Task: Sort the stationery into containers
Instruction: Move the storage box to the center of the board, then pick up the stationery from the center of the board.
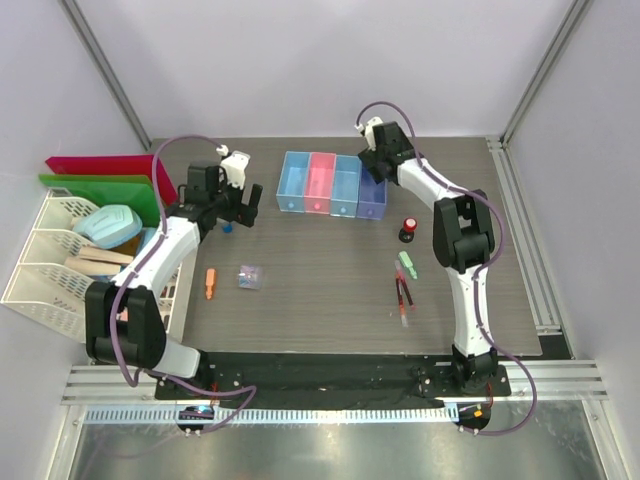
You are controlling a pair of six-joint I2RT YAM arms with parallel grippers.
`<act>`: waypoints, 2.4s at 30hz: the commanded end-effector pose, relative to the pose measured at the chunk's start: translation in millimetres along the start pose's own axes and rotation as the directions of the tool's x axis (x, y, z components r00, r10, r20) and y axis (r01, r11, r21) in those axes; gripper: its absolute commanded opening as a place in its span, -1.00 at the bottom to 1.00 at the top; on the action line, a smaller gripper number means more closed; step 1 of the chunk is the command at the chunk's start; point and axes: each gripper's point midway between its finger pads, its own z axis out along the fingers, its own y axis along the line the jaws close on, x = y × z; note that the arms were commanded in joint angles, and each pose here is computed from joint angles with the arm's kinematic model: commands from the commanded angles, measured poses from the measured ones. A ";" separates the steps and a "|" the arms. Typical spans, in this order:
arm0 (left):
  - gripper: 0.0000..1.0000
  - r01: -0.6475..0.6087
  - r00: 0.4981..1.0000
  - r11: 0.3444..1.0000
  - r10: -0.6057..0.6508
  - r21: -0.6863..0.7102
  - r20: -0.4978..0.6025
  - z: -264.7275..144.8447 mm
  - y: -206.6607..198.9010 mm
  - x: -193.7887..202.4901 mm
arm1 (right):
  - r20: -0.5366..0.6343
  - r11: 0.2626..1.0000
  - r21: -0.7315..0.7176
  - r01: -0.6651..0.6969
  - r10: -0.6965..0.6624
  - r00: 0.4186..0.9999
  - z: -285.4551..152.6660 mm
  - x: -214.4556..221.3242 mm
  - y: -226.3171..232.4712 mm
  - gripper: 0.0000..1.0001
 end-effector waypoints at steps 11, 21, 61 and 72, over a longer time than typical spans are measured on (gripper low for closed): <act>1.00 0.007 0.998 1.000 -0.009 0.021 0.056 -1.4 -3.2 -17.5 | 0.131 0.999 -0.035 0.037 -0.032 0.991 -55.6 -56.9 -29.4 0.91; 1.00 -0.054 0.998 0.998 0.055 -0.038 0.015 -4.0 7.5 -0.8 | 0.053 0.957 -0.286 0.042 -0.029 0.998 -164.1 21.6 -8.0 0.94; 1.00 -0.031 0.999 0.999 0.030 0.009 0.045 -20.6 -7.7 11.8 | -0.115 0.879 -0.473 -0.060 0.006 0.993 -131.4 119.7 34.8 0.09; 0.99 -0.034 0.999 0.999 0.033 0.011 0.034 -20.9 -8.9 18.7 | -0.110 0.887 -0.457 -0.064 0.015 0.994 -131.3 115.1 30.3 -0.56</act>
